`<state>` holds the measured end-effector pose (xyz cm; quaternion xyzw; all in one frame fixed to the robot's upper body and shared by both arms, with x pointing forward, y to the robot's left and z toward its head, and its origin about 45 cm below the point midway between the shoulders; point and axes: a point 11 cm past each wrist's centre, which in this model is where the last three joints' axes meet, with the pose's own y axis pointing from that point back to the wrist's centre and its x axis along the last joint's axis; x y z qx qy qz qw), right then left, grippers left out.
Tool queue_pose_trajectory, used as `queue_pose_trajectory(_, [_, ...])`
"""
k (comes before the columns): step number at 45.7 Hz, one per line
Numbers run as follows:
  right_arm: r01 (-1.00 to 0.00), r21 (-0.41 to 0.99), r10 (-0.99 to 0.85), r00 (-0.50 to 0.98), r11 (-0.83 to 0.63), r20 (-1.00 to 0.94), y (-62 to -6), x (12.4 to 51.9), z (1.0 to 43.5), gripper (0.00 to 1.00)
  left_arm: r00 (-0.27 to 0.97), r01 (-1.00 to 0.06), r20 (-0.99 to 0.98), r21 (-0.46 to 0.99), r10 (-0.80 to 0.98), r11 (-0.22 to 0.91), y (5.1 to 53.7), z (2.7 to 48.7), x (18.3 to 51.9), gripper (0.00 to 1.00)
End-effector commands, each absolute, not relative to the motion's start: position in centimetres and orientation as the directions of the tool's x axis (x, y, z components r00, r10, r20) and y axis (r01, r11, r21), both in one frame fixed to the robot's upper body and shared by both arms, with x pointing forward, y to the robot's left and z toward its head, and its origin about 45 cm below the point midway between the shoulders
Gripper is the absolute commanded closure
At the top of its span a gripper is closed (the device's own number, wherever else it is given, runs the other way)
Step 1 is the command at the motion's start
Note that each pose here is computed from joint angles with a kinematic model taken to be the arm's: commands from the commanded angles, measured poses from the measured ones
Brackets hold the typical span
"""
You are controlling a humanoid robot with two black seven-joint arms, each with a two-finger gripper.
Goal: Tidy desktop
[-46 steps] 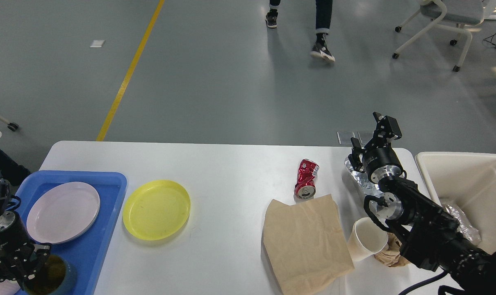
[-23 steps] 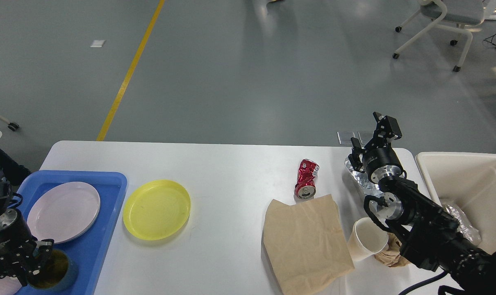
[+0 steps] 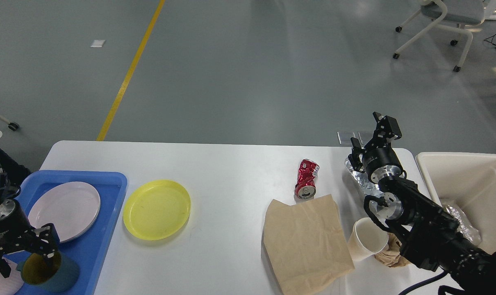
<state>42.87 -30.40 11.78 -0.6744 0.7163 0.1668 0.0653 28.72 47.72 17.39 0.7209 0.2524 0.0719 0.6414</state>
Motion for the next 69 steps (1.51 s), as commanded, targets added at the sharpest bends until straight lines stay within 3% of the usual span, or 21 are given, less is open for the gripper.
queue_pose_trajectory(1, [-0.988,0.151,-0.944,-0.082,0.035,-0.319,-30.4,42.9,11.8,0.0,0.873,0.237,-0.188,0.97,0.45,-0.054,47.5,18.8,29.9,0.1])
queue_pose_trajectory(12, [-0.988,0.151,-0.944,-0.082,0.035,-0.319,-30.4,42.9,11.8,0.0,0.915,0.109,-0.067,0.991,0.398,-0.083,45.5,24.9,34.3,0.08])
queue_pose_trajectory(20, [-0.988,0.151,-0.944,-0.082,0.035,-0.319,-30.4,42.9,11.8,0.0,0.965,0.014,0.01,0.996,0.263,-0.09,39.7,29.6,38.2,0.07])
queue_pose_trajectory(25, [-0.988,0.151,-0.944,-0.082,0.035,-0.319,-30.4,42.9,11.8,0.0,0.983,-0.006,0.006,1.0,0.183,0.004,34.8,30.8,39.1,0.07])
queue_pose_trajectory(31, [-0.988,0.151,-0.944,-0.082,0.035,-0.319,-30.4,42.9,11.8,0.0,0.986,0.025,-0.048,0.989,0.159,0.145,31.0,29.5,38.6,0.07])
queue_pose_trajectory(37, [-0.988,0.151,-0.944,-0.082,0.035,-0.319,-30.4,42.9,11.8,0.0,0.983,0.11,-0.131,0.981,0.129,0.16,29.1,26.1,37.4,0.07])
queue_pose_trajectory(42, [-0.988,0.151,-0.944,-0.082,0.035,-0.319,-30.4,42.9,11.8,0.0,0.984,0.091,-0.118,0.977,0.137,0.191,28.3,23.4,37.2,0.08])
queue_pose_trajectory(52, [-0.988,0.151,-0.944,-0.082,0.035,-0.319,-30.4,42.9,11.8,0.0,0.988,0.015,-0.036,0.99,0.152,0.141,29.4,18.9,36.8,0.09])
queue_pose_trajectory(58, [-0.988,0.151,-0.944,-0.082,0.035,-0.319,-30.4,42.9,11.8,0.0,0.981,0.028,-0.043,0.996,0.187,0.081,30.5,16.6,35.9,0.09])
queue_pose_trajectory(69, [-0.988,0.151,-0.944,-0.082,0.035,-0.319,-30.4,42.9,11.8,0.0,0.949,0.0,-0.025,0.997,0.316,0.081,31.5,13.4,34.8,0.1])
